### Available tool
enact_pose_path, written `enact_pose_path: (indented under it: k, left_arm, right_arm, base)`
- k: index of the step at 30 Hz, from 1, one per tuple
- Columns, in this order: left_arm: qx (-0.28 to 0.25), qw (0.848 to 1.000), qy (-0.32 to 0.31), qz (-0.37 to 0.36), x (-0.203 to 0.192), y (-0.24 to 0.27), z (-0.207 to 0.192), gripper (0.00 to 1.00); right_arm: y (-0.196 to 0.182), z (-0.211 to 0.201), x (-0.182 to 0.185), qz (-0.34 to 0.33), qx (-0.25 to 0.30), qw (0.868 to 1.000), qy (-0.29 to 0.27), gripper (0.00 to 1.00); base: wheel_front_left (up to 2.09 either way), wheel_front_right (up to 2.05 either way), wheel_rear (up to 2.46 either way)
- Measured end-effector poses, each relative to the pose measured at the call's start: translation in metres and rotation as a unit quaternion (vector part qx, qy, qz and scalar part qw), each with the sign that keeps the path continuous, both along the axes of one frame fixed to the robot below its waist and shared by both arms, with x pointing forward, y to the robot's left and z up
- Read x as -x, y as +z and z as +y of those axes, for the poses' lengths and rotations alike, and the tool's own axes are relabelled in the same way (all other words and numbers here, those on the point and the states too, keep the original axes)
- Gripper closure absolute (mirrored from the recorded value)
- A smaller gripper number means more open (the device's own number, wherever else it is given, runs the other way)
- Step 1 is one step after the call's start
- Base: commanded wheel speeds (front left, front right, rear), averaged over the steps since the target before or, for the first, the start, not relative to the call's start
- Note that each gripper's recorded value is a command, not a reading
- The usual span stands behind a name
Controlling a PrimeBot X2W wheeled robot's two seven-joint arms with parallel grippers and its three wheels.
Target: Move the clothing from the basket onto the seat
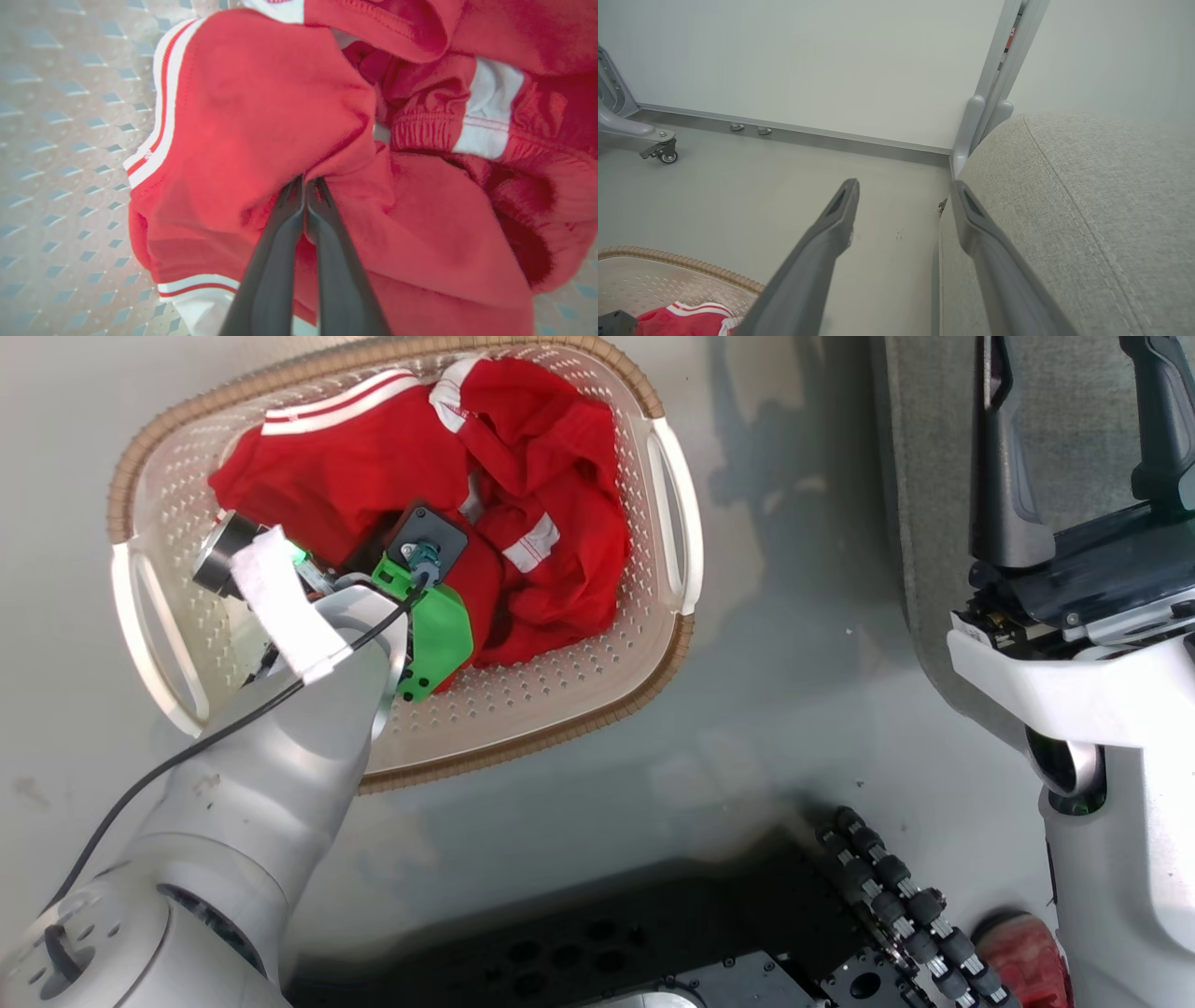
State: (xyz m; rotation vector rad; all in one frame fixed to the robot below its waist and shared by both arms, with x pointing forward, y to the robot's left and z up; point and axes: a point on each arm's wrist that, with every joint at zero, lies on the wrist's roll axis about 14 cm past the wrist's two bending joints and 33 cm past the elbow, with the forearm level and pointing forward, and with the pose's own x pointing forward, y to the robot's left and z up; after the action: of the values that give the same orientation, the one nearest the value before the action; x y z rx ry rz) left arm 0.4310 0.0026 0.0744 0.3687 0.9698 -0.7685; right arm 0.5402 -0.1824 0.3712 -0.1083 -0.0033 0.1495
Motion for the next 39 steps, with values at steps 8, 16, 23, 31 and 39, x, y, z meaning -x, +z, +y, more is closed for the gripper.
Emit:
enact_pose_path:
  k: [8, 16, 23, 31, 39]
  left_arm:
    - [0.048, 0.998, 0.035, -0.031, -0.008, 0.037, -0.002, 1.0]
    - [0.125, 0.984, 0.099, -0.074, -0.018, 0.106, -0.021, 1.0]
    - [0.193, 0.96, 0.155, -0.132, -0.014, 0.182, -0.02, 1.0]
    - [0.249, 0.922, 0.198, -0.218, -0.007, 0.272, -0.006, 1.0]
    - [0.327, 0.858, 0.234, -0.32, -0.002, 0.376, 0.015, 1.0]
  right_arm:
    - [0.033, 0.005, -0.001, -0.03, -0.009, 1.0, 0.002, 0.0]
    - [0.07, 0.004, 0.016, -0.048, -0.014, 0.999, -0.002, 0.0]
    - [0.107, 0.002, 0.042, -0.065, -0.014, 0.998, -0.003, 0.0]
    - [0.149, 0.005, 0.076, -0.093, -0.018, 0.996, 0.003, 0.0]
    - [0.185, 0.019, 0.114, -0.123, -0.034, 0.992, 0.02, 0.0]
  base:
    - [0.0, 0.0, 0.0]
    - [0.0, 0.0, 0.0]
    - [0.0, 0.0, 0.0]
    - [0.0, 0.0, 0.0]
    - [0.0, 0.0, 0.0]
